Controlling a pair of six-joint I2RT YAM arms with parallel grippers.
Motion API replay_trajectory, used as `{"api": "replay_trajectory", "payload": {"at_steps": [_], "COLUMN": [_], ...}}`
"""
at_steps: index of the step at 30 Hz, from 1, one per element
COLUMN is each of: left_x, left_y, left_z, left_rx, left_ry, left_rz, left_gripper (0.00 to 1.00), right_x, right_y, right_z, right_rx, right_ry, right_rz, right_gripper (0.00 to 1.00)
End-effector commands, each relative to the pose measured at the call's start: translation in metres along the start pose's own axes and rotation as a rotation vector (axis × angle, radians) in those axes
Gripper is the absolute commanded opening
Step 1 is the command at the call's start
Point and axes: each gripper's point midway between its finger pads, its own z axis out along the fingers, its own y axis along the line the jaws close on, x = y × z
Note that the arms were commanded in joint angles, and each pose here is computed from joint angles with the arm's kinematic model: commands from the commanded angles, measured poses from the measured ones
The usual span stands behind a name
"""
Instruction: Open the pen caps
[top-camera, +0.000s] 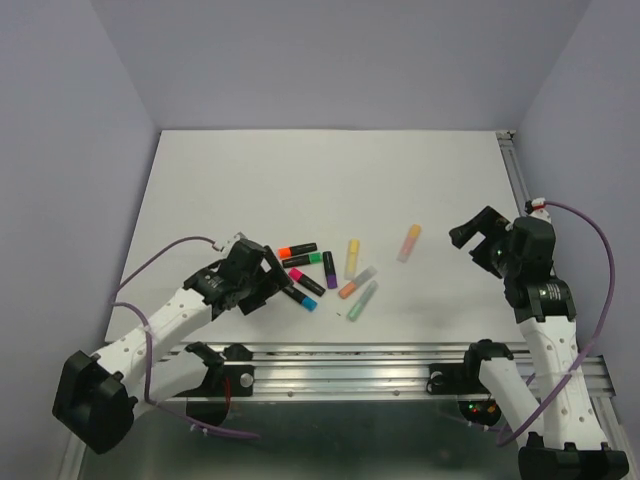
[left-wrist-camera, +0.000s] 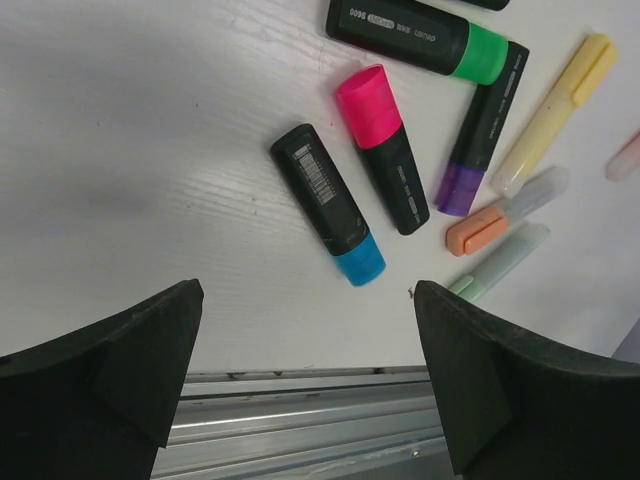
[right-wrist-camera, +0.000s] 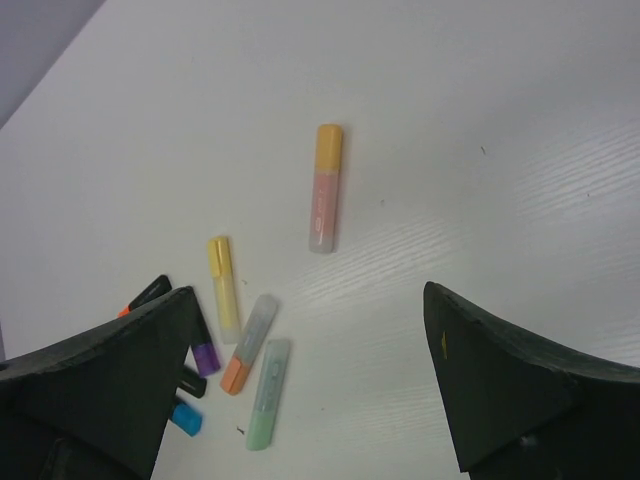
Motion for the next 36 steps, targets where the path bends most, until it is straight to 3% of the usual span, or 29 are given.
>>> {"api": "replay_trajectory", "payload": {"at_steps": [1, 7, 19, 22, 36], "left_x": [-0.003, -0.001, 0.014, 0.015, 0.035], "left_y": [-0.011, -0.001, -0.005, -0.002, 0.007], "left_z": [0.009, 0.022, 0.046, 0.049, 0.068], "left_rx": [-0.048, -0.240, -0.343, -0.364, -0.464], "left_ry": [-0.047, -0.036, 0.009, 0.012, 0.061], "left_rz": [-0.085, -0.108, -0.075, -0.087, -0.030], "left_gripper": [0.98, 0.82, 0.82, 0.74, 0.62], "right_x": [-0.008, -0.013, -0.008, -0.012, -0.008], "right_y": [-0.004, -0.029, -0.044, -0.049, -0.050], "right_z": [0.004, 0.004, 0.006, 0.003, 0.006], "right_rx": [0.009, 0.152, 0.207, 0.232, 0.223], "right_ry": [-0.045, -0.072, -0.077, -0.100, -0.096], "right_rz": [-0.031, -0.030, -0.050, -0.051, -0.055], "right_gripper": [1.00, 1.00, 1.00, 1.00, 1.00]}}
